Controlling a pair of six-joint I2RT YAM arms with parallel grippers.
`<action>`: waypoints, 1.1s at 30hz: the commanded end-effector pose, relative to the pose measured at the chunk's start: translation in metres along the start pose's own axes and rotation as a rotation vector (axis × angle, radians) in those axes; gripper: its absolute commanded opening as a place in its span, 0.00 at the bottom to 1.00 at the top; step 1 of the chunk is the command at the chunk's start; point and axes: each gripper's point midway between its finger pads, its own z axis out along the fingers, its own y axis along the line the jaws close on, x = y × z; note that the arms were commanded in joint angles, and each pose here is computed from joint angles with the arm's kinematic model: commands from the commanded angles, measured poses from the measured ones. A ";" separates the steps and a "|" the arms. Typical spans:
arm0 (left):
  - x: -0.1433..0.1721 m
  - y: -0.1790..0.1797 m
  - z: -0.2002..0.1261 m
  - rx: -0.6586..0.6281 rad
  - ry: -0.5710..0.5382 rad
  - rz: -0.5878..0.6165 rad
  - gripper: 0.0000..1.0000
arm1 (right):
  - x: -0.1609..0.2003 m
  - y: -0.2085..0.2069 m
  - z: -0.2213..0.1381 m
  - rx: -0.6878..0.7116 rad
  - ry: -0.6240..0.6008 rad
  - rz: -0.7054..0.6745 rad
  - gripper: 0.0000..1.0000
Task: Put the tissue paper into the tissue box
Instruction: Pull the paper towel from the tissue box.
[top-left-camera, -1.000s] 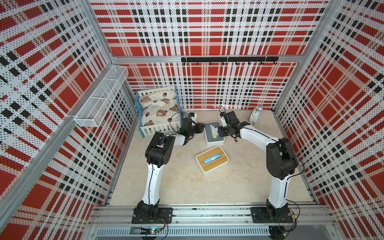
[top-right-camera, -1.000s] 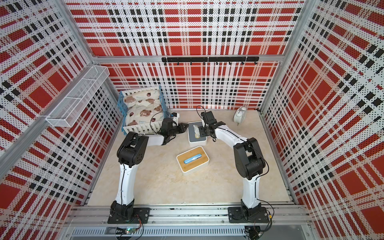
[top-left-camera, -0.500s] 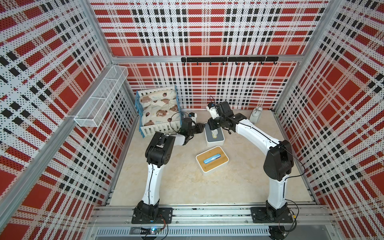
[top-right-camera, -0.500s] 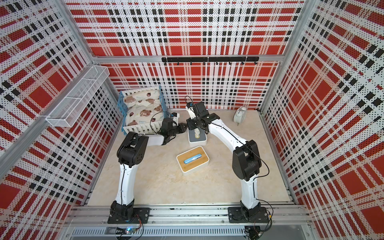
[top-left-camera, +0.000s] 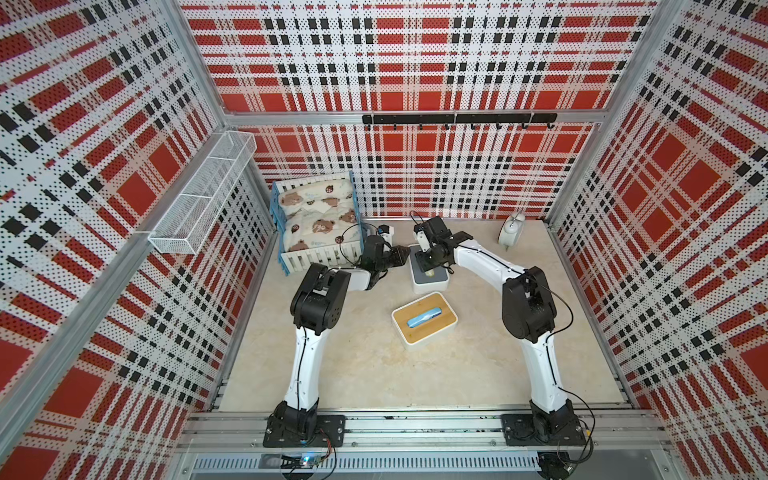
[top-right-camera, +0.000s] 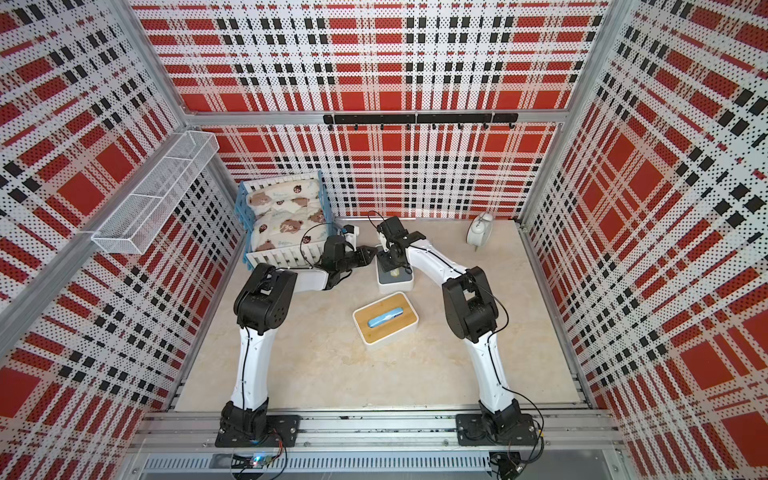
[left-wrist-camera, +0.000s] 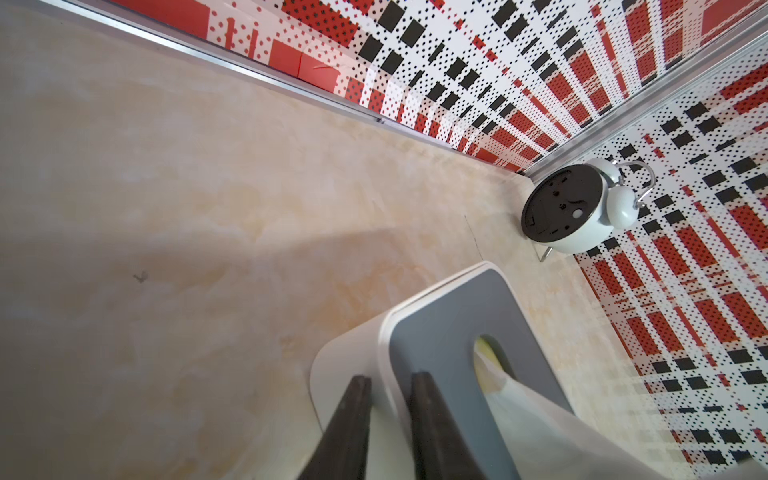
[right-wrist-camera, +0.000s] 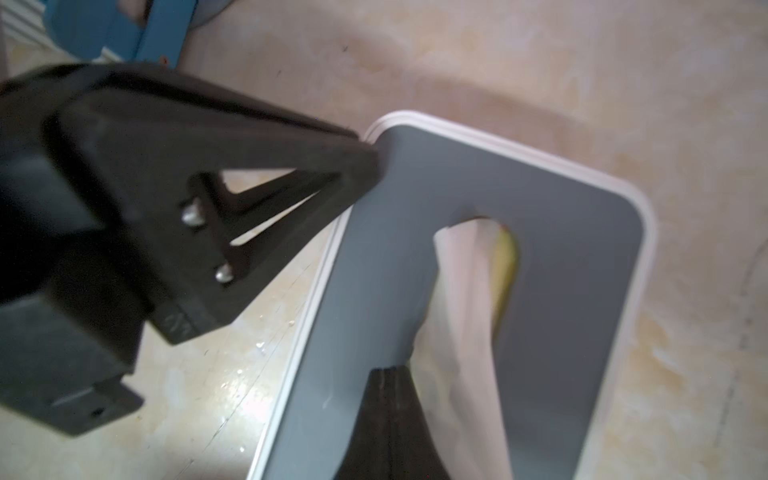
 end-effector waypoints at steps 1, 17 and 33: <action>0.008 0.005 0.005 -0.019 0.022 0.005 0.24 | 0.003 -0.025 0.015 0.099 0.016 0.003 0.00; 0.009 0.007 0.005 -0.021 0.022 0.003 0.23 | -0.011 -0.070 0.010 0.231 -0.095 0.036 0.00; 0.009 0.007 0.003 -0.031 0.021 0.007 0.23 | -0.037 -0.046 -0.083 0.018 -0.334 0.092 0.12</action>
